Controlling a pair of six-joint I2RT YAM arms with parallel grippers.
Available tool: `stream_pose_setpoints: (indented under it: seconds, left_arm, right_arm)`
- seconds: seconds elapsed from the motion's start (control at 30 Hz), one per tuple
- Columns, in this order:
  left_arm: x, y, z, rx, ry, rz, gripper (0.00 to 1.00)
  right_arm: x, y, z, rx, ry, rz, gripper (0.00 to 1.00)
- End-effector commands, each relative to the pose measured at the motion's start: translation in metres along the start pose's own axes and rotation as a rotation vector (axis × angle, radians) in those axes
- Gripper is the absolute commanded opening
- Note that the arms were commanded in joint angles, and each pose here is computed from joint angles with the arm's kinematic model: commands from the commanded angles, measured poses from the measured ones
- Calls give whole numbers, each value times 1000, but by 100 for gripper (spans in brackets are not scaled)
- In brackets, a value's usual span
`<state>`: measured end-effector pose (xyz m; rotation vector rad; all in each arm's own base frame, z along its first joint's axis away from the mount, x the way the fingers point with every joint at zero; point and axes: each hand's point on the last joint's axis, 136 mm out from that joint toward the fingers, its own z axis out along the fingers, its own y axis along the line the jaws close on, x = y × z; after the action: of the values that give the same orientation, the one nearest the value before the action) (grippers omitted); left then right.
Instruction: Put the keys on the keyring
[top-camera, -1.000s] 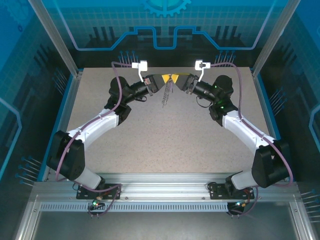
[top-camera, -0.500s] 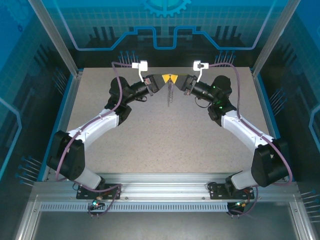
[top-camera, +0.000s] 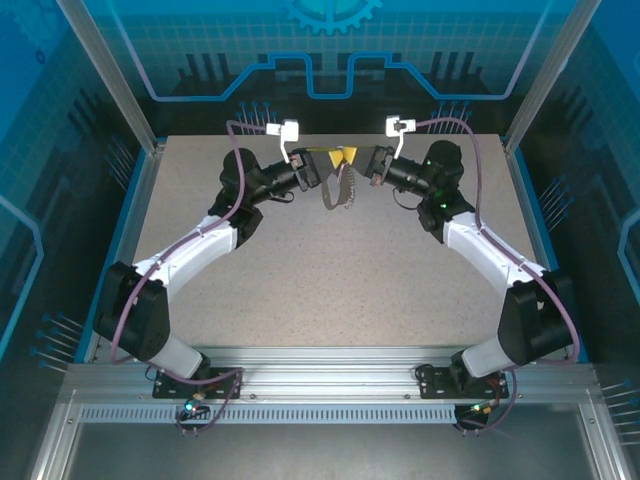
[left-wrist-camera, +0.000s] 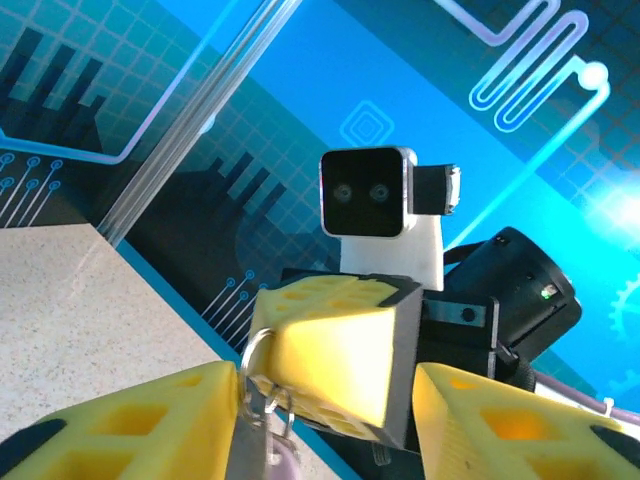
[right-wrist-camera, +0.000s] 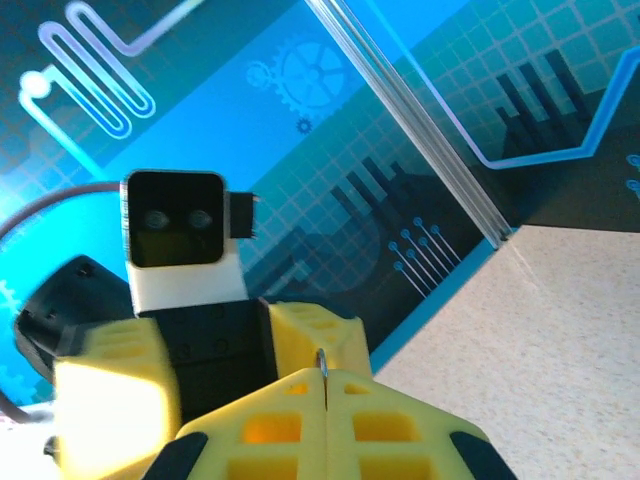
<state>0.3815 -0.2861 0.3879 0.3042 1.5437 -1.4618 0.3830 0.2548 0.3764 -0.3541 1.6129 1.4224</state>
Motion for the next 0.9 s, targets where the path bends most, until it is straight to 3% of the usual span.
stream_pose_setpoints:
  seconds: [0.0, 0.2, 0.43, 0.7, 0.87]
  left_arm:
    - [-14, -12, -4, 4, 26, 87, 58]
    - [-14, -2, -5, -21, 113, 119, 67]
    - [-9, 14, -4, -32, 235, 137, 69]
    - [4, 22, -1, 7, 363, 127, 55]
    - [6, 23, 1, 22, 378, 117, 51]
  right_arm:
    - [-7, -2, -4, -23, 55, -53, 0]
    - [-8, -19, -10, -44, 125, -53, 0]
    - [-3, -24, -11, -108, 222, -64, 0]
    - [6, -22, -10, -150, 288, -56, 0]
    - [9, -22, -10, -158, 299, -50, 0]
